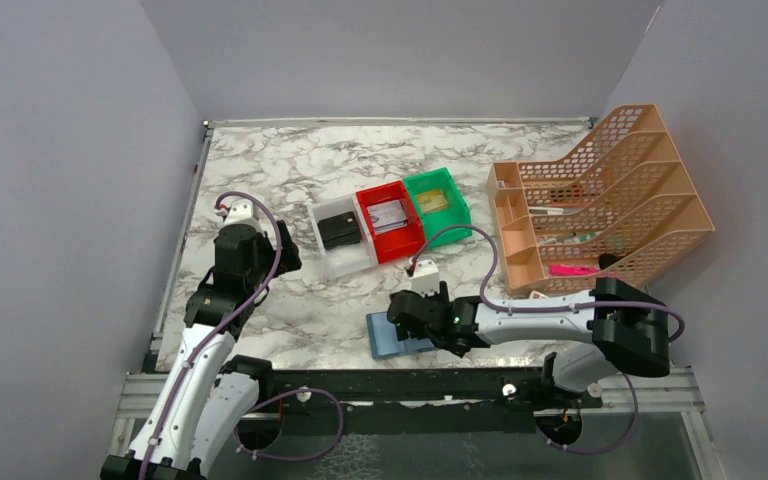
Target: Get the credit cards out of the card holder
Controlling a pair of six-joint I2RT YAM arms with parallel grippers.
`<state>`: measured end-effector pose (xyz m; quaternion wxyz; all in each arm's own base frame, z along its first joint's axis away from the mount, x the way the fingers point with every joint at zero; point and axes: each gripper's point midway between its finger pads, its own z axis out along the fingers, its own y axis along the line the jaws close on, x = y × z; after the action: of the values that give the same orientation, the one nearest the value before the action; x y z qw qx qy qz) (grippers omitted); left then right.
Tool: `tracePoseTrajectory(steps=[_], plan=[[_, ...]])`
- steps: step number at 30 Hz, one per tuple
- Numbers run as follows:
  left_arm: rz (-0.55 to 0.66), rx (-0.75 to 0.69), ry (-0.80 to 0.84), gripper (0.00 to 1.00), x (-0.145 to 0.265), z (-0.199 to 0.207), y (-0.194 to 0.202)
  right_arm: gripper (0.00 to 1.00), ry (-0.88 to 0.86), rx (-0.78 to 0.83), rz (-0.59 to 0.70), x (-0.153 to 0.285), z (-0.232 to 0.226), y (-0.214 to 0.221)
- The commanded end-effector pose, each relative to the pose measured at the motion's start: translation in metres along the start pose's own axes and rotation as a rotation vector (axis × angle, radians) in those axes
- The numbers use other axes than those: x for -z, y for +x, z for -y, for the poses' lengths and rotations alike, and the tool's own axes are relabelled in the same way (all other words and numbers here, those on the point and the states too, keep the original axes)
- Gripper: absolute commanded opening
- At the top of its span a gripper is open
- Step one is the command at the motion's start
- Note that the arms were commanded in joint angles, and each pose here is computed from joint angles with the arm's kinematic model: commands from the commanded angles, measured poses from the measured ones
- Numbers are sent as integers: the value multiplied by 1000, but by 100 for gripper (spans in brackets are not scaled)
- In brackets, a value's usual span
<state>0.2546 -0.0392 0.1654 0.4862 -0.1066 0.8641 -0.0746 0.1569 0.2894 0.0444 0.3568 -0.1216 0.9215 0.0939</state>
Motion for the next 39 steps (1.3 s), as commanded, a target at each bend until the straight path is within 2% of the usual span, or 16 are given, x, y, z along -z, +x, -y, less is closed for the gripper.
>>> tracePoseTrajectory(steps=[1,11,18,25,28,34,39], plan=[[14,-1,25,93,-2,4,-3,77,53,-20,-47,-9,14,12],[14,-1,27,93,-2,4,-3,80,127,-15,-136,-23,23,38],[16,-1,29,93,-1,5,-3,54,148,-5,-124,-23,25,33],[14,-3,28,93,-2,4,-3,45,121,46,-92,-20,16,17],[15,-2,29,93,-2,5,-3,46,92,39,-86,-19,11,14],[13,-3,29,93,-2,5,-2,61,6,10,-33,-5,-3,-6],[14,-3,30,93,-2,5,-3,66,-72,-35,32,13,-8,-26]])
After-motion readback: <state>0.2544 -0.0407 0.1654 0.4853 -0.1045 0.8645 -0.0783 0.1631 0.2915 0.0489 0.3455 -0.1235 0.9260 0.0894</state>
